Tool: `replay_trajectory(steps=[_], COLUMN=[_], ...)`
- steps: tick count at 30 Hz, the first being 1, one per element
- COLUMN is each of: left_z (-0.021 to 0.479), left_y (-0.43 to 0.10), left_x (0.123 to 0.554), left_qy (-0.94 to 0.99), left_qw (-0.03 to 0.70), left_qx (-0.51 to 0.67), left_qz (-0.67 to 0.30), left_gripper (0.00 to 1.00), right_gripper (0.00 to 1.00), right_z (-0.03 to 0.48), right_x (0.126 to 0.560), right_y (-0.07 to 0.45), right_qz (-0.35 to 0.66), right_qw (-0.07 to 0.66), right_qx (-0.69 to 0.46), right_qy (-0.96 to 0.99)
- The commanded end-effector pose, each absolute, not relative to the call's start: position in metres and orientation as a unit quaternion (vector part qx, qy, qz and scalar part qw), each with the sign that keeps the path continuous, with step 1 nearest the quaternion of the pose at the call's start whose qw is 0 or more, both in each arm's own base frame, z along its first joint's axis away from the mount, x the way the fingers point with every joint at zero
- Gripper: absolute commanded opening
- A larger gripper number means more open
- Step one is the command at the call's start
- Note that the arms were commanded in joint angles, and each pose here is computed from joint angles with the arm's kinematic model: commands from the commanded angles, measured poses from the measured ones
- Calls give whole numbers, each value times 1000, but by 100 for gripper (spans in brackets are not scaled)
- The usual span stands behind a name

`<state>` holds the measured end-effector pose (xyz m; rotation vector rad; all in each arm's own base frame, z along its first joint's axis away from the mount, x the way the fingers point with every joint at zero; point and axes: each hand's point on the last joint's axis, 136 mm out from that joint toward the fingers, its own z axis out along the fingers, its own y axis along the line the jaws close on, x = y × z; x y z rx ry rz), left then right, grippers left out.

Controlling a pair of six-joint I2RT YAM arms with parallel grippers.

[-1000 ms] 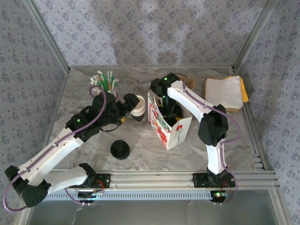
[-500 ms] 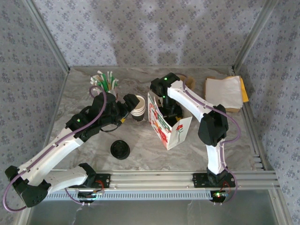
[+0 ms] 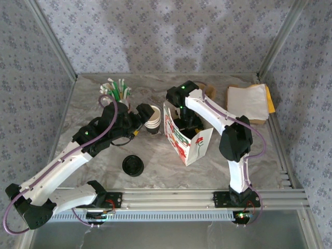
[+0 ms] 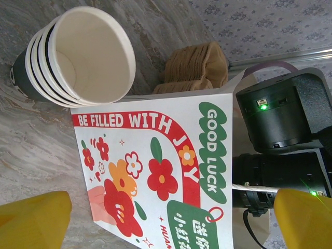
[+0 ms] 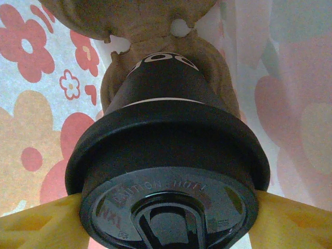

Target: Pack the takeout coffee

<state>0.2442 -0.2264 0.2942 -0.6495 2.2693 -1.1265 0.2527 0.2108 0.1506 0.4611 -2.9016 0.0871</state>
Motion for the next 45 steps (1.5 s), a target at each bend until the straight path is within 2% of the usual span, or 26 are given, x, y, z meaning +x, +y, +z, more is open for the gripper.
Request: replay_trajectory(steps=[1,16,45], left_z=[318,316,317], left_y=[-228,-228,-231], left_x=[245,244,243], left_qy=[829,830,830], left_qw=[273,273,273], left_qx=[-227,-226,-222], left_qz=[-432,-432,-434], left_gripper=[100,100,100], right_gripper=[77,89,95], right_z=[157,161,164], right_x=[236,236,236], right_y=[196,195,191], right_qz=[61,64,71], right_qw=[137,132,127], right_qx=[159,163,162], right_qy=[-976,-976,-976])
